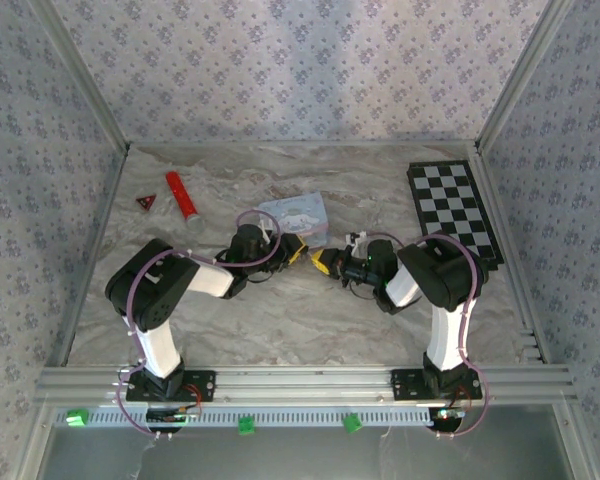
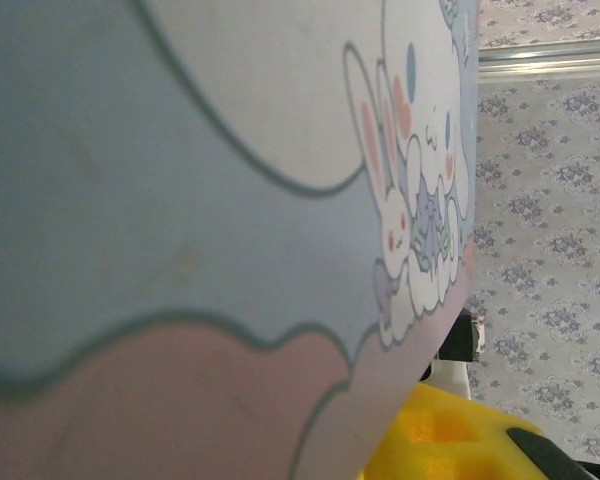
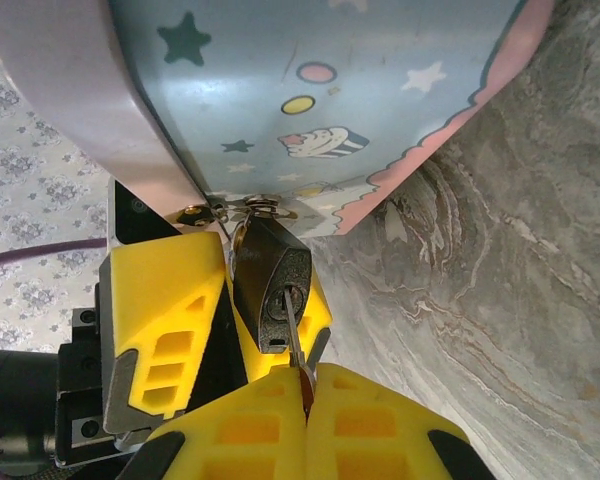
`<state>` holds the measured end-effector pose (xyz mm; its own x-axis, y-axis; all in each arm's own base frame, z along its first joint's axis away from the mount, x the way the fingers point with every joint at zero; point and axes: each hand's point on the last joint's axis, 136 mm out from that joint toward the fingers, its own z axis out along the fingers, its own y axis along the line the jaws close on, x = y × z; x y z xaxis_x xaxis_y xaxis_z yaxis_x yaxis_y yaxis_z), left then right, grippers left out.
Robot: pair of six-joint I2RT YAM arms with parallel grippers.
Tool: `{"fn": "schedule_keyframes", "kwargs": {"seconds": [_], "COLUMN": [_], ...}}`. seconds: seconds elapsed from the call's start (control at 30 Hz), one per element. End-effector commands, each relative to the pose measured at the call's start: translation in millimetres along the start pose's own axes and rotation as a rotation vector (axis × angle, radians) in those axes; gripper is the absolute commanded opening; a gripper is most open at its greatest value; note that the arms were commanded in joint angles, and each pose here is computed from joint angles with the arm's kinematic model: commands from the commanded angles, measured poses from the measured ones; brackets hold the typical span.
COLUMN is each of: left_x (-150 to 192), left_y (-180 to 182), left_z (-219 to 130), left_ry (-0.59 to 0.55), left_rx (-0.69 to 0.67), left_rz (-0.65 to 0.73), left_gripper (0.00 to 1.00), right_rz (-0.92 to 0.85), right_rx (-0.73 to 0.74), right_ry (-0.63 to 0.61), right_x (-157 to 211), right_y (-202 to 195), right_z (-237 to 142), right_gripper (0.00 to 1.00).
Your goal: Unlock the padlock with the key
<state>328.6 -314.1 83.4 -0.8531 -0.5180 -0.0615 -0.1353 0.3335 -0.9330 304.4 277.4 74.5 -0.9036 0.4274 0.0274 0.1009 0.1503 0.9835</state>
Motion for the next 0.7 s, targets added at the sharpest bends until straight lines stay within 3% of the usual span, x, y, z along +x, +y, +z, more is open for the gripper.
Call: {"fn": "schedule_keyframes", "kwargs": {"seconds": [0.0, 0.67], "left_x": [24, 25], "left_y": [-14, 28], "left_z": [5, 8], "left_ry": [0.102, 0.093], "left_rx": [0.057, -0.086], "left_rz": [0.031, 0.017], "left_gripper": [0.3, 0.41], "right_rz": [-0.064, -0.025], "right_rx": [-0.038, 0.057], "right_ry": [0.032, 0.027], "right_x": [12, 27], "right_y": [11, -26], "right_z": [2, -9], "right_gripper": [0.0, 0.0]}}
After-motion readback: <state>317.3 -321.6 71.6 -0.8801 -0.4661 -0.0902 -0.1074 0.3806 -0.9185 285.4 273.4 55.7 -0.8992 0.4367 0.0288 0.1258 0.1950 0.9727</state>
